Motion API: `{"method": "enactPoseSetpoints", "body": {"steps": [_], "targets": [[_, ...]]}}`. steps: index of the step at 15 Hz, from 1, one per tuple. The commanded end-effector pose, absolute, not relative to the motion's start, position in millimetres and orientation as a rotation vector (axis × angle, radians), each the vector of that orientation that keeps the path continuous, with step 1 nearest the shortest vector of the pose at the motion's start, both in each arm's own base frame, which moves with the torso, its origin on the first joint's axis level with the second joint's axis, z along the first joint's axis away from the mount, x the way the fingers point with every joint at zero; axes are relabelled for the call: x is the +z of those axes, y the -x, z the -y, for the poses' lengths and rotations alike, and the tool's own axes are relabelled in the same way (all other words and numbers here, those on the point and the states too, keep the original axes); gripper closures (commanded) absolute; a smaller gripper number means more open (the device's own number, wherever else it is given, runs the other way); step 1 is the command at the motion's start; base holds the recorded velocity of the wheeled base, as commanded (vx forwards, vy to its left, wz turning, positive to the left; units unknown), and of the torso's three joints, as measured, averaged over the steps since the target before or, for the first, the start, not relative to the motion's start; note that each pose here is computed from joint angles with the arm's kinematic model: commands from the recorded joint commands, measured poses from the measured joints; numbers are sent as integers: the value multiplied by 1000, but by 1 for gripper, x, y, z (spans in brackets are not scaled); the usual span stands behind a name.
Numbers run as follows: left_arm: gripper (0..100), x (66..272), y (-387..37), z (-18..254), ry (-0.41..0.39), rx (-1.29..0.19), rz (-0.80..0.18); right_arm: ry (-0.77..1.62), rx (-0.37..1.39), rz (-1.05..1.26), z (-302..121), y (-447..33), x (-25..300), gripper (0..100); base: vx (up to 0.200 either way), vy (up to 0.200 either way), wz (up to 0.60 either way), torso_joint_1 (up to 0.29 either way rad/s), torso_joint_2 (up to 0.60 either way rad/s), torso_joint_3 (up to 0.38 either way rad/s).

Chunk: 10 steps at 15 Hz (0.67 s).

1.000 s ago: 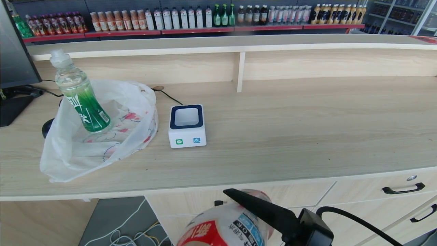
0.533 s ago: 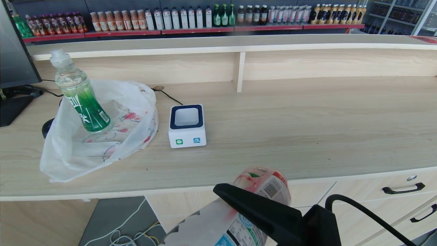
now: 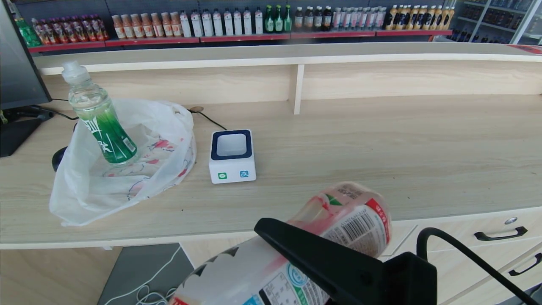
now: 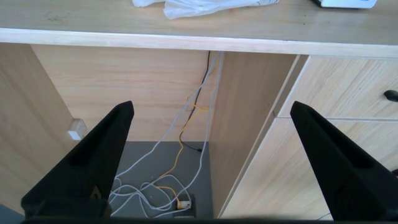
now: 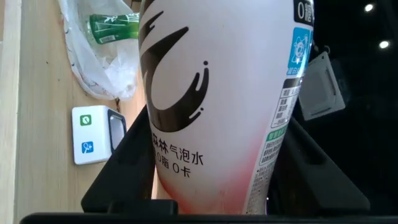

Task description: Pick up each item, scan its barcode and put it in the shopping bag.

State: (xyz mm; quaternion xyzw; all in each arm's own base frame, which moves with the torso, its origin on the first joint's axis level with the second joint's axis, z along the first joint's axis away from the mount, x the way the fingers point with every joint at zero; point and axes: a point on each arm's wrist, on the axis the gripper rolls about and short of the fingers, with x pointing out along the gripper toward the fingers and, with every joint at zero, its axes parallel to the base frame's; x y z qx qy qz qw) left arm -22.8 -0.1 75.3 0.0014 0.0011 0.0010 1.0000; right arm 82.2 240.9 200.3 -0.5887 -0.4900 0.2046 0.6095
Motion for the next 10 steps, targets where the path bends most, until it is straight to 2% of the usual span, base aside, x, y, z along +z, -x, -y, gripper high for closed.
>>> {"method": "enactPoseSetpoints", "body": {"steps": [1, 10], "targets": [[0, 75, 23, 0, -3, 3, -2, 1381, 439, 1176, -239, -79, 206, 100, 0, 0, 0, 0, 0, 0], [0, 75, 23, 0, -3, 3, -2, 1403, 427, 1212, -237, -72, 207, 100, 0, 0, 0, 0, 0, 0]]}}
